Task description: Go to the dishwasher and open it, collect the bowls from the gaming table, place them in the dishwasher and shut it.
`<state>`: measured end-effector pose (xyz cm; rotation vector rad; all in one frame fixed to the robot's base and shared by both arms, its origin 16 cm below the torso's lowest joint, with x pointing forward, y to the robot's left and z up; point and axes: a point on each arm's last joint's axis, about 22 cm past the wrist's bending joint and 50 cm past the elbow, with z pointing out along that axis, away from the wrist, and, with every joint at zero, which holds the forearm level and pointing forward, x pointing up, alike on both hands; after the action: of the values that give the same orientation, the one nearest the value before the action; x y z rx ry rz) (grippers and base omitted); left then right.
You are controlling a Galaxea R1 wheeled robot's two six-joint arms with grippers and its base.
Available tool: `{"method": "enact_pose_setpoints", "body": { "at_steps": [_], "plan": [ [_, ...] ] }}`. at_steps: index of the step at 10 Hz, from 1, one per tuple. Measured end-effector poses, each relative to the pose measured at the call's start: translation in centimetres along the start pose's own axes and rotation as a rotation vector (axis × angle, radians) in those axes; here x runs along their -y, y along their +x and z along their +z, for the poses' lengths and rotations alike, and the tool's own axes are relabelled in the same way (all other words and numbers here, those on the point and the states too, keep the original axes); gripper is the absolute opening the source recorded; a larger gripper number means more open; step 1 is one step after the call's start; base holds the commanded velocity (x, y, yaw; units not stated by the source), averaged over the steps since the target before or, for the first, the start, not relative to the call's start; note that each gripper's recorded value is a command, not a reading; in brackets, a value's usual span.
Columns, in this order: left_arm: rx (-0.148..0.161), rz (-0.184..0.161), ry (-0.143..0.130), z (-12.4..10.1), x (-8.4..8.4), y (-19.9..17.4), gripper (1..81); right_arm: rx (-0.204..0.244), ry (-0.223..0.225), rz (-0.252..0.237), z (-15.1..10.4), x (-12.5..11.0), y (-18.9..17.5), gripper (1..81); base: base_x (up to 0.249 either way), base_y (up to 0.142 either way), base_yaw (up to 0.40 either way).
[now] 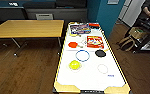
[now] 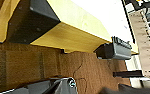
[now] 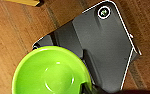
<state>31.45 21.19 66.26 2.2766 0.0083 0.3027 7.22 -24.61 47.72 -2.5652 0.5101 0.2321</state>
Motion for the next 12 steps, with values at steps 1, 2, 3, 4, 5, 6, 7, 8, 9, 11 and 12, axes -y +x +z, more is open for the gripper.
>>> {"method": "enact_pose_setpoints", "body": {
  "at_steps": [1,2,3,4,5,6,7,8,9,11,12],
  "plan": [
    [-0.005,0.009,-0.008,0.0,-0.5,1.8,81.1,0.008,0.003,-0.01,0.3,0.2,-0.7,1.0,0.0,0.0,0.0],
    [-0.004,0.023,-0.014,0.0,-1.0,3.2,81.1,0.011,0.0,-0.013,0.3,-0.1,-1.0,1.0,0.0,0.0,0.0],
    [0.003,0.026,-0.019,0.1,-1.4,4.4,81.1,0.01,-0.004,-0.016,0.5,-0.1,-1.0,1.0,0.0,0.0,0.0],
    [0.006,0.044,-0.024,0.3,-1.9,6.1,81.1,0.013,0.004,-0.018,1.0,0.5,-1.2,1.0,0.0,0.0,0.0],
    [0.006,0.056,-0.024,0.5,-2.2,7.8,81.1,0.017,0.013,-0.019,1.4,1.0,-1.6,1.0,0.0,0.0,0.0],
    [0.009,0.062,-0.022,0.7,-2.4,9.1,81.1,0.02,0.008,-0.016,1.3,0.7,-1.8,1.0,0.0,0.0,0.0],
    [0.015,0.074,-0.03,1.3,-3.0,10.2,81.1,0.017,-0.005,-0.016,1.3,0.1,-1.7,1.0,0.0,0.0,0.0],
    [0.03,0.074,-0.056,2.6,-4.5,11.0,81.1,0.01,-0.02,-0.016,1.2,-0.6,-1.3,1.0,0.0,0.0,0.0],
    [0.044,0.058,-0.083,3.8,-6.1,11.6,81.1,0.009,-0.024,-0.015,1.5,-0.7,-1.3,1.0,0.0,0.0,0.0],
    [0.027,-0.041,-0.066,3.8,-6.4,15.0,81.1,0.012,-0.015,-0.016,2.0,0.0,-1.5,1.0,0.0,0.0,0.0],
    [0.001,-0.068,-0.057,3.3,-6.6,17.5,81.1,0.01,-0.017,-0.016,1.9,-0.1,-1.4,1.0,0.0,0.0,0.0]
  ]
}}
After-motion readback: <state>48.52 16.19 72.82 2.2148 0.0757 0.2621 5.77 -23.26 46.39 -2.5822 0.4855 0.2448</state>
